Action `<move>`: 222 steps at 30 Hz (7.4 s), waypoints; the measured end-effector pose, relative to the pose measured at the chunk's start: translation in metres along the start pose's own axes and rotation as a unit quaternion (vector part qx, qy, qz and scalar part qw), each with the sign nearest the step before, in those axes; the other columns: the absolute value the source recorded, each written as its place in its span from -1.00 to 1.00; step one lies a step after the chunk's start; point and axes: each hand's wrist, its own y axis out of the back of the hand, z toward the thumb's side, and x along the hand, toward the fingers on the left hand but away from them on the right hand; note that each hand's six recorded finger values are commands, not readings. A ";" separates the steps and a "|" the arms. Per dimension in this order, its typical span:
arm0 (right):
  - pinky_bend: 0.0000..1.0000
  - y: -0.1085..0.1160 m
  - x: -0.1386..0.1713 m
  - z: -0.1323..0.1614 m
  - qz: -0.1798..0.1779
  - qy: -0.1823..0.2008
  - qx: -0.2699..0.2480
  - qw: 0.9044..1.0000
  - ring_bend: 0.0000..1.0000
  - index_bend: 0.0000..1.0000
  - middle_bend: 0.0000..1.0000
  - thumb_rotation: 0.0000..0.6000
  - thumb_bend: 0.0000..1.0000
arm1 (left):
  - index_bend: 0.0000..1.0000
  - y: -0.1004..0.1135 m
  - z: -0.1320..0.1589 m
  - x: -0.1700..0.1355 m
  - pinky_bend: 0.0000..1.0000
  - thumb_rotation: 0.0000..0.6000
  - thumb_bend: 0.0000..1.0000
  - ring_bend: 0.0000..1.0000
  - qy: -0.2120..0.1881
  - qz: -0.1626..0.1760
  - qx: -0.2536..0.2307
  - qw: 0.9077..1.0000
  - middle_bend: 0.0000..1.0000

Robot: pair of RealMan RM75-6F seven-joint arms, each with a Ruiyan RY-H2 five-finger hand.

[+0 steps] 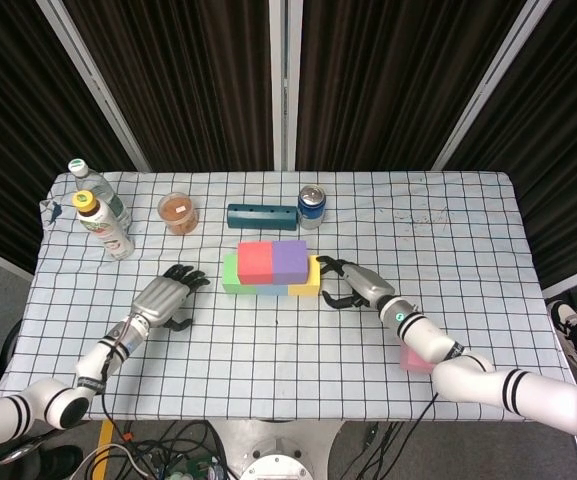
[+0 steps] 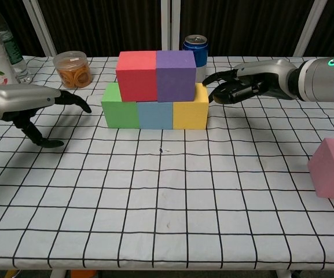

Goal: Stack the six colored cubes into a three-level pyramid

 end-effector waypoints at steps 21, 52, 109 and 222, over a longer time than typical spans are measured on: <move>-1.00 0.014 0.022 -0.006 -0.018 -0.005 0.018 1.000 -1.00 -1.00 -0.67 0.17 -0.17 | -0.71 0.002 -0.012 -0.018 -0.94 0.91 -0.46 -1.00 0.015 0.010 -0.015 1.000 -0.90; -1.00 0.005 0.212 -0.099 -0.179 -0.052 0.109 0.976 -1.00 -1.00 -0.64 0.59 -0.93 | -0.70 0.047 -0.053 -0.130 -0.93 1.00 -0.55 -1.00 0.091 0.139 -0.079 0.983 -0.90; -1.00 0.076 0.124 0.069 -0.134 0.129 0.181 0.966 -1.00 -1.00 -0.28 1.00 -0.58 | -0.70 0.033 -0.091 -0.154 -0.94 1.00 -0.59 -1.00 0.170 0.225 -0.062 0.957 -0.90; -1.00 0.016 0.293 -0.109 -0.358 -0.053 0.146 0.921 -1.00 -1.00 -0.97 1.00 -0.55 | -0.71 -0.007 -0.125 -0.245 -0.94 1.00 -0.59 -1.00 0.242 0.265 -0.058 0.932 -0.90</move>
